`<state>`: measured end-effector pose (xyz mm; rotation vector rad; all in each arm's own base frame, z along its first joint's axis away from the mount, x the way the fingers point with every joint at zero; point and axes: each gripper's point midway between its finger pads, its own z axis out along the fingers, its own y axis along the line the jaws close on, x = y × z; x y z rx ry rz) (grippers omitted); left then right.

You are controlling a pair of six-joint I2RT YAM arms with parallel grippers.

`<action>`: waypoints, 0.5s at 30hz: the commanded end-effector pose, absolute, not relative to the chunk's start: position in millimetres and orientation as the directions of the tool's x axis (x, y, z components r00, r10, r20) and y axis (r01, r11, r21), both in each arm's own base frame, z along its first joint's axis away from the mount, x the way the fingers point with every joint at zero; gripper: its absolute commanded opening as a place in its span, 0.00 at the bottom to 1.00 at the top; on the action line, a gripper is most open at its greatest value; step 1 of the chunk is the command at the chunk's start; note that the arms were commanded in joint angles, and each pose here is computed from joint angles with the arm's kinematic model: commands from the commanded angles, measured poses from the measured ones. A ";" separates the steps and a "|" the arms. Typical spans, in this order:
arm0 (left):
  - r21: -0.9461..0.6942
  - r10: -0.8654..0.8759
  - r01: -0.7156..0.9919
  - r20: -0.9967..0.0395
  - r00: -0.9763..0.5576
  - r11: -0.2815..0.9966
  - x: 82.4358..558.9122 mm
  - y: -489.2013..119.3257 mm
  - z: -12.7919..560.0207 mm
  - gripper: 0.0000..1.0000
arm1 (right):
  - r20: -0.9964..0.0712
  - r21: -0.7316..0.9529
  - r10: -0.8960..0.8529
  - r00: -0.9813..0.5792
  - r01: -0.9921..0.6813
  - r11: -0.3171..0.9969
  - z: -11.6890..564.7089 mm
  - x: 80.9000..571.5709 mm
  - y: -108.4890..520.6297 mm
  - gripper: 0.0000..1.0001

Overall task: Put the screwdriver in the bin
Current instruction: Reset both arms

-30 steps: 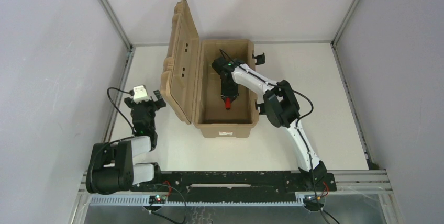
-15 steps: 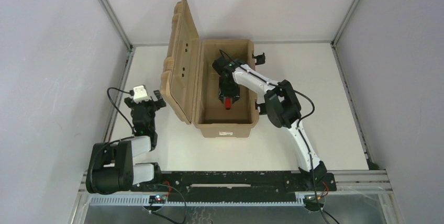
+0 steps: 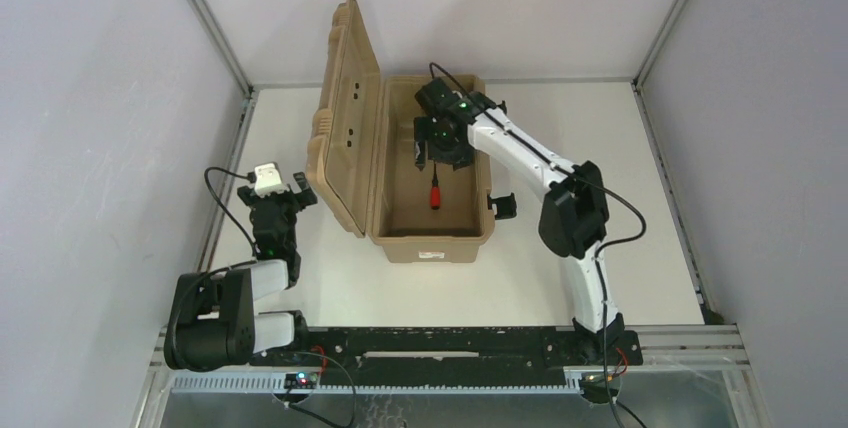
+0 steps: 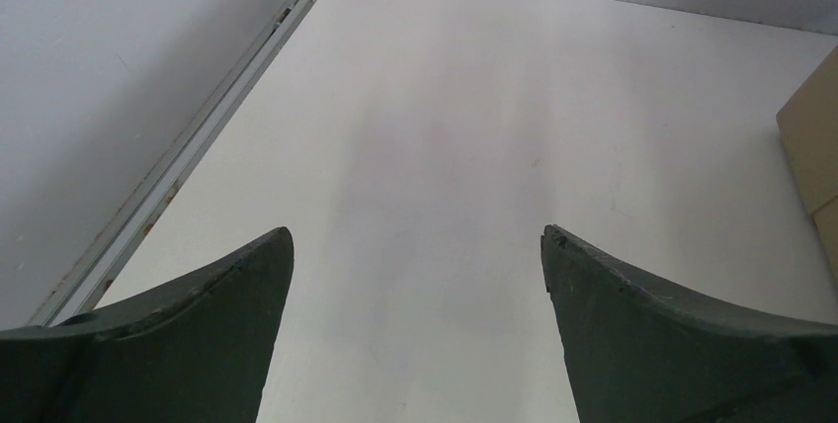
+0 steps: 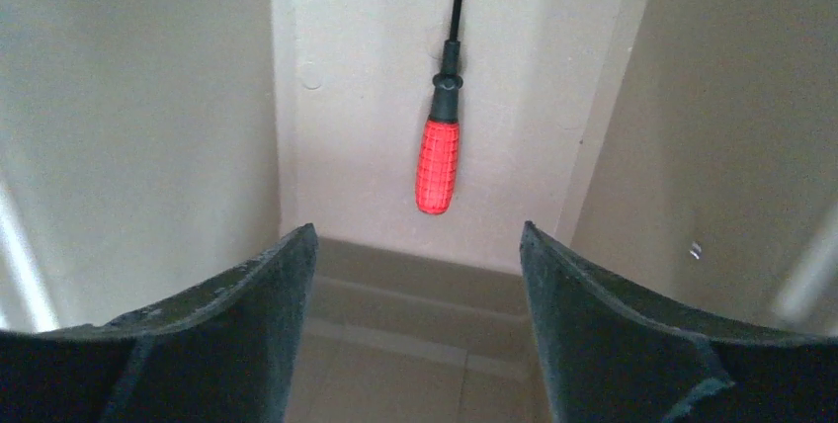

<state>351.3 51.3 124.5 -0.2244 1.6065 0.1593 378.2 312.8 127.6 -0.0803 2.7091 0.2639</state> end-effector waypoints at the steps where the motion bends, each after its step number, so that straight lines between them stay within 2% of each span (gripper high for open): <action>1: -0.028 -0.030 -0.243 -1.000 -0.003 0.970 353.6 53.1 135.5 1.00 | -0.523 0.200 -0.026 -0.852 -0.152 0.968 186.2 381.6 302.7 0.86; 6: -0.028 -0.030 -0.243 -1.000 -0.004 0.970 353.7 52.9 135.1 1.00 | -0.587 0.237 -0.007 -0.810 -0.180 0.955 225.3 383.9 291.5 0.99; 15: -0.029 -0.030 -0.244 -1.000 -0.003 0.969 353.8 53.2 135.5 1.00 | -0.674 0.249 0.044 -0.737 -0.170 0.953 267.2 395.8 247.0 1.00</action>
